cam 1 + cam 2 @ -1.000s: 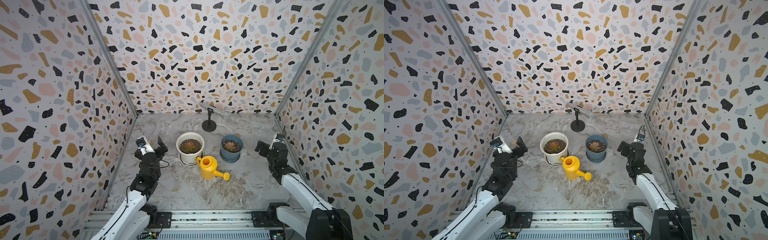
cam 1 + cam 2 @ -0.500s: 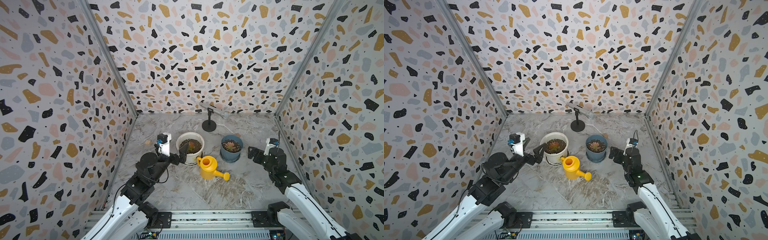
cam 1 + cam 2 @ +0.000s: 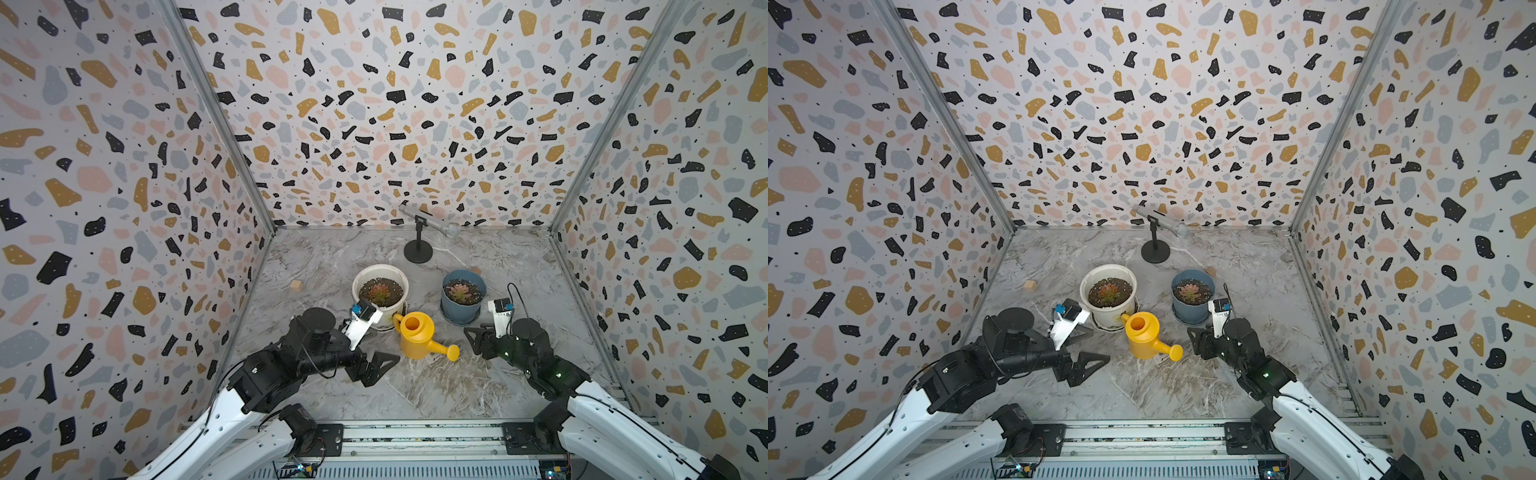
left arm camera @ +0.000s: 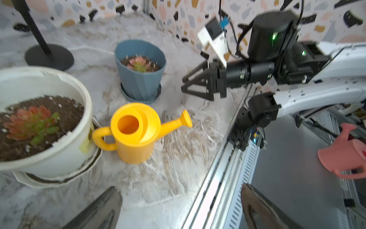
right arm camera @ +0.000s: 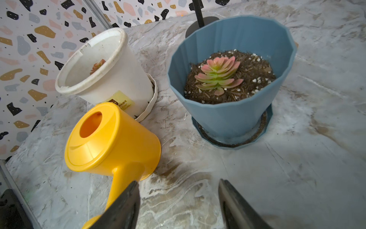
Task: Water the succulent around the soil edge
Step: Adjust the watering can at the center of the board.
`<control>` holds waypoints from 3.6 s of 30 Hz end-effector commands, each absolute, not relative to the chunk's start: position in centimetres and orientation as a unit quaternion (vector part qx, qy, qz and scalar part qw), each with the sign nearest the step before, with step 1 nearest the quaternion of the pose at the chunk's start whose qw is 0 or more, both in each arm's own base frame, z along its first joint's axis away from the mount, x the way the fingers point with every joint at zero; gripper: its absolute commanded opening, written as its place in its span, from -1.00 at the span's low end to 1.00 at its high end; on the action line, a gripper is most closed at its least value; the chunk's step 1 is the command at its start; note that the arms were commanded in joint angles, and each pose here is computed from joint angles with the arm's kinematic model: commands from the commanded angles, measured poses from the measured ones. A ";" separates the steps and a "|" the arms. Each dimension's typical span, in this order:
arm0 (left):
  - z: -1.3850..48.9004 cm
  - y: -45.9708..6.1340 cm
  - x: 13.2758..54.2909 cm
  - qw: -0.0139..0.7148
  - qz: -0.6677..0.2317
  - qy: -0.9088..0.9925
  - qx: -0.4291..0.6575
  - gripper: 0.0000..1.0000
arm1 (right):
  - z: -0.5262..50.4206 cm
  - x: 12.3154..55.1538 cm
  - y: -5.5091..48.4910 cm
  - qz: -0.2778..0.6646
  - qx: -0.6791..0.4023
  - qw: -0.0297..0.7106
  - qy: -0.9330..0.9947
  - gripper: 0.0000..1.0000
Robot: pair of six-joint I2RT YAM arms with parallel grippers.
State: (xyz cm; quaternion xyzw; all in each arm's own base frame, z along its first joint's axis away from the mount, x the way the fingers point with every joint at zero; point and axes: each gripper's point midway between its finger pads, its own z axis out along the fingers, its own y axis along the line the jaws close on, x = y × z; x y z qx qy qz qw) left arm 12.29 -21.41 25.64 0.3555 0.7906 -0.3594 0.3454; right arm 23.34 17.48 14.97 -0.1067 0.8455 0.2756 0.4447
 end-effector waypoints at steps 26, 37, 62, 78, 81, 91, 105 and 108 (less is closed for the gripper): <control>19.7 -19.0 15.5 0.371 -0.224 0.844 0.317 1.00 | 15.0 12.2 25.8 0.282 -0.108 0.284 0.910 -0.11; 19.3 -18.4 15.8 0.367 -0.203 0.853 0.310 0.99 | 12.4 15.6 25.6 0.243 0.033 0.341 0.908 0.23; 19.9 -19.4 14.6 0.363 -0.245 0.835 0.334 0.97 | 14.0 21.1 18.4 0.095 0.022 0.462 0.882 0.05; 19.3 -19.6 14.8 0.352 -0.238 0.841 0.336 0.97 | 17.0 13.5 23.1 0.317 -0.063 0.336 0.885 -0.45; 19.2 -19.5 14.8 0.351 -0.235 0.842 0.335 0.97 | 16.5 13.1 25.3 0.344 -0.035 0.338 0.875 -0.41; 19.6 -19.2 14.9 0.360 -0.234 0.840 0.330 0.97 | 13.6 17.0 24.9 0.244 0.061 0.409 0.877 -0.19; 19.6 -19.4 14.7 0.359 -0.240 0.838 0.334 0.98 | 12.5 21.7 22.8 0.184 0.040 0.445 0.876 -0.14; 19.6 -19.6 14.5 0.357 -0.246 0.835 0.338 0.98 | 12.6 22.7 22.4 0.195 0.044 0.445 0.873 -0.14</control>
